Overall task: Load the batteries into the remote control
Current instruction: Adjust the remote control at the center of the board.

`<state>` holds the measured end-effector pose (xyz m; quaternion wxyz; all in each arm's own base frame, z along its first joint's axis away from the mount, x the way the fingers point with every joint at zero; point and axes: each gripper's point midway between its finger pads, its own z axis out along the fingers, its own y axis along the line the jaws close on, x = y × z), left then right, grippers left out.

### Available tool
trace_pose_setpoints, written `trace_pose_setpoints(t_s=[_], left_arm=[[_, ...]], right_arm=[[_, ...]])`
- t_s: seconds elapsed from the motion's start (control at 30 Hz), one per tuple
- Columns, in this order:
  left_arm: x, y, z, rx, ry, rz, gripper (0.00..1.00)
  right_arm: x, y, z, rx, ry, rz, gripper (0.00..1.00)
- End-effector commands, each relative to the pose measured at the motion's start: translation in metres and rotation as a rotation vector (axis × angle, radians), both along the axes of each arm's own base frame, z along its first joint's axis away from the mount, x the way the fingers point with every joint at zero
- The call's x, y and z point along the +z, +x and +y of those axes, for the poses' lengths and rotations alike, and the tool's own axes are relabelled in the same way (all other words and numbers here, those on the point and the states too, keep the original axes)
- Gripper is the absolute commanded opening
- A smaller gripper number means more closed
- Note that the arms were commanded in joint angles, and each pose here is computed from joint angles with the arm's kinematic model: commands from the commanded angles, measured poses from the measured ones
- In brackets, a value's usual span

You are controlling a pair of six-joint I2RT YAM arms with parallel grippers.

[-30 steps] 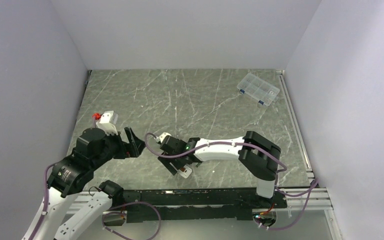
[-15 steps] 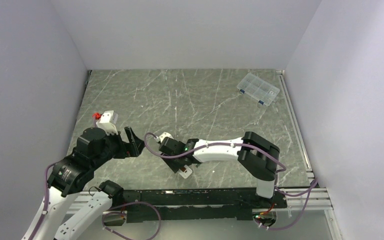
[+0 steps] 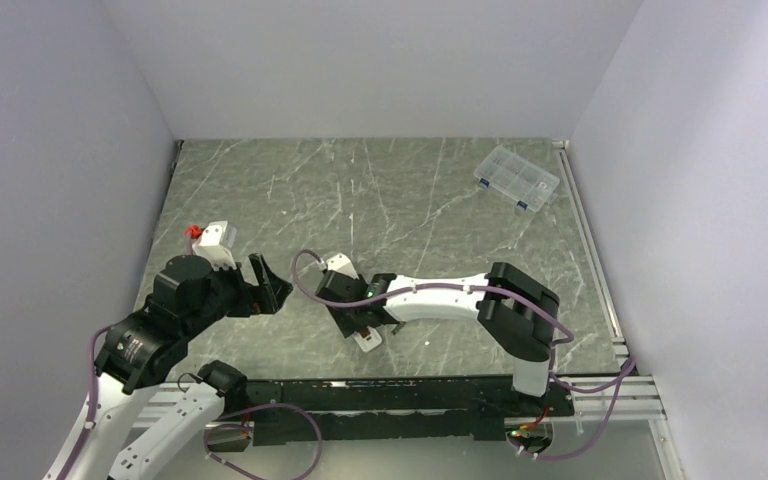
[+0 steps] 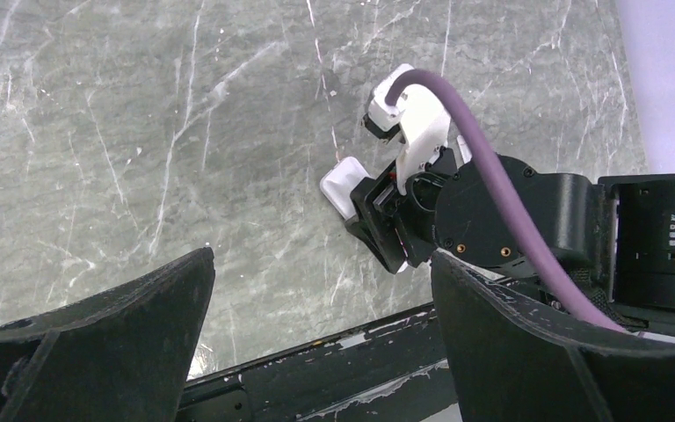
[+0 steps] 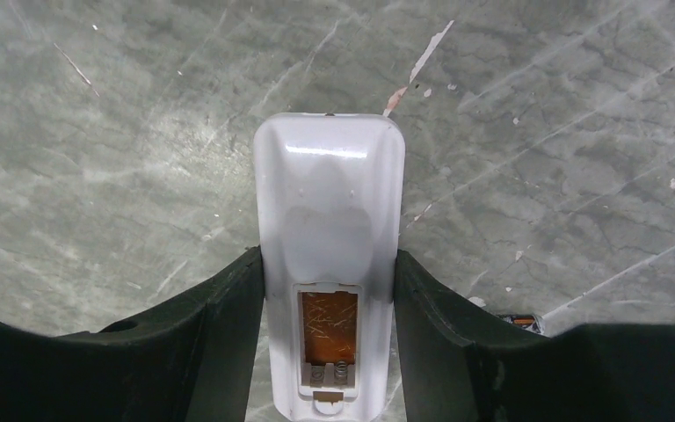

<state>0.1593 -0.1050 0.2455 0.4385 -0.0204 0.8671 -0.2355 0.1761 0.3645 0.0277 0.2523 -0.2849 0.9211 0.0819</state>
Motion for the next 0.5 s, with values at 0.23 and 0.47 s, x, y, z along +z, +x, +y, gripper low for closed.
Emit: trace_pose_setpoints(t_s=[0.23, 0.47], left_arm=[[0.009, 0.005, -0.002, -0.003, -0.011, -0.041, 0.98], [0.009, 0.005, -0.002, -0.006, -0.010, -0.039, 0.98]], right_arm=[[0.030, 0.025, 0.010, -0.178, 0.090, -0.024, 0.30], [0.021, 0.024, 0.002, -0.250, 0.063, -0.001, 0.26]])
